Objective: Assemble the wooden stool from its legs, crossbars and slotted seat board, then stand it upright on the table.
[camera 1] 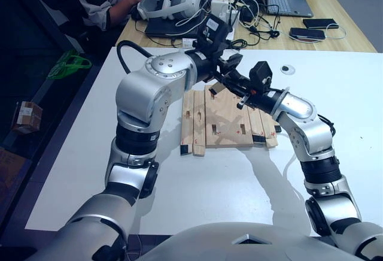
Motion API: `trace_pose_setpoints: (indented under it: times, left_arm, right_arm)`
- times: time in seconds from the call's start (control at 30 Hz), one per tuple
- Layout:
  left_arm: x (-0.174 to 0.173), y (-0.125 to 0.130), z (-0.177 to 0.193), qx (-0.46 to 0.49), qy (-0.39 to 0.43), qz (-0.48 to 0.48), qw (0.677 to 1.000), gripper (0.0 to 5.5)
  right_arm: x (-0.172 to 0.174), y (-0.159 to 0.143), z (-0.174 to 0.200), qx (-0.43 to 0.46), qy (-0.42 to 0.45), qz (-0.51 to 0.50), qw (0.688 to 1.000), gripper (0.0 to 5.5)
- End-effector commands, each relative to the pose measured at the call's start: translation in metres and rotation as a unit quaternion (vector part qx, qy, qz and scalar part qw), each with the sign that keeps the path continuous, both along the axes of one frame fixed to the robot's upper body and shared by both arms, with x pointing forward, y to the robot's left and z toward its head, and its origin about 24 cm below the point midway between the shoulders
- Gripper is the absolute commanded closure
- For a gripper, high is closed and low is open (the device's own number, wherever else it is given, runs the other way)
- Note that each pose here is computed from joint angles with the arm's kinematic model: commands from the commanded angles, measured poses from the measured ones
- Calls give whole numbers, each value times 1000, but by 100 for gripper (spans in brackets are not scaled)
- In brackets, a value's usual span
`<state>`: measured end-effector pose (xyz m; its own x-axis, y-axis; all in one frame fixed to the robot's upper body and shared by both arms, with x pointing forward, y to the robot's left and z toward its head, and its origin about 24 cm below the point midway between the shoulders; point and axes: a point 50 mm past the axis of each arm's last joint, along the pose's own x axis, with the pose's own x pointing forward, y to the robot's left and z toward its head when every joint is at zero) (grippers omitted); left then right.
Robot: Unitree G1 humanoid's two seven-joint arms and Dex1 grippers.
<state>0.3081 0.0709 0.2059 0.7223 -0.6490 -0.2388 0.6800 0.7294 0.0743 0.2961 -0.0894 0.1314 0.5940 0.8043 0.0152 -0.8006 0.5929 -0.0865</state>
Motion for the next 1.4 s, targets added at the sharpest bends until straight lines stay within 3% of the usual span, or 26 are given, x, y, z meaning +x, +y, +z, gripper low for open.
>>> trace_pose_setpoints:
  times: [0.03,0.17,0.27,0.4,0.73,1.03,1.4]
  left_arm:
    - [19,24,27,-72,-38,86,993,304]
    - [31,68,39,-180,-62,223,956,304]
    - [26,87,23,-186,-62,287,938,304]
    - [13,100,-10,-166,-28,347,922,304]
    - [-2,78,-32,-144,-31,362,920,304]
    - [-3,77,-35,-131,-43,374,917,304]
    - [-1,75,-34,-131,-46,375,917,304]
  right_arm:
    - [9,-21,11,-7,-19,-57,998,512]
    - [22,-69,7,10,21,-215,976,512]
    - [24,-96,0,15,70,-304,950,512]
    - [14,-117,-10,-6,145,-351,925,512]
    - [-2,-102,0,45,204,-326,922,512]
    - [-9,-108,-38,39,290,-388,874,512]
    - [2,-96,-30,56,282,-375,881,512]
